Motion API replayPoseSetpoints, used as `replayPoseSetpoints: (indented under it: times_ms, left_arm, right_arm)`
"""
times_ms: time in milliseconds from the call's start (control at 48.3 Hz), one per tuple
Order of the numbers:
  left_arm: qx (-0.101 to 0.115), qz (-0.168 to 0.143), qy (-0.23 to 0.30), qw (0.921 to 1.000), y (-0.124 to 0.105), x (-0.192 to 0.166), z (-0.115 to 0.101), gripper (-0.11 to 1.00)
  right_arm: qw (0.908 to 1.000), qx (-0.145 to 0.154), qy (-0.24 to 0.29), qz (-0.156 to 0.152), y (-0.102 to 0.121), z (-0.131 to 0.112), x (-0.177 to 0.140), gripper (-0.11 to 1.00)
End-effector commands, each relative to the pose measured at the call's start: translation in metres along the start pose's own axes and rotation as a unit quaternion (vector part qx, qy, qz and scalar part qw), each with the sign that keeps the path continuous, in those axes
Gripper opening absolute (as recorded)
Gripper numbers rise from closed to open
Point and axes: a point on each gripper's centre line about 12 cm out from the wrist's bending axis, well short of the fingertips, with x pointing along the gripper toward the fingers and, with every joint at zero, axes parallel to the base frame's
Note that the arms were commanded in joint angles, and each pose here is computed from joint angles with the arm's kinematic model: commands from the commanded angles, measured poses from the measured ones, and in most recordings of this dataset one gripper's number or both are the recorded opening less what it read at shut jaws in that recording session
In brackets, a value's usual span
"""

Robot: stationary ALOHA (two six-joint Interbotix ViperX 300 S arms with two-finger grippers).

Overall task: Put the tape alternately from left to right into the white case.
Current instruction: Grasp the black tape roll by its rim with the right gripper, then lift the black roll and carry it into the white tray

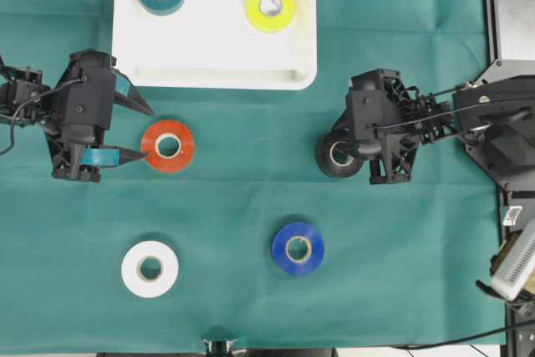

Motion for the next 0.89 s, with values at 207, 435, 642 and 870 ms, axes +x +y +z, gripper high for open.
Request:
replayPoseSetpoints:
  times_ms: [207, 435, 642, 870]
  left_arm:
    - [0.0, -0.001, -0.015, 0.9999, -0.001, -0.004, 0.009, 0.76]
    - [0.0, -0.001, -0.015, 0.9999, -0.001, -0.004, 0.009, 0.76]
    - [0.0, -0.001, -0.015, 0.9999, -0.001, -0.004, 0.009, 0.76]
    - [0.0, -0.001, -0.015, 0.9999, -0.001, -0.004, 0.009, 0.76]
  right_arm:
    - [0.9966, 0.001, -0.081, 0.018, 0.007, 0.031, -0.03, 0.01]
    - [0.9953, -0.002, -0.095, 0.019, 0.008, 0.044, -0.031, 0.01]
    - [0.9944, 0.008, -0.105, -0.003, -0.005, 0.073, -0.02, 0.01]
    - [0.9937, 0.006, -0.105, -0.037, -0.03, 0.104, 0.001, 0.01]
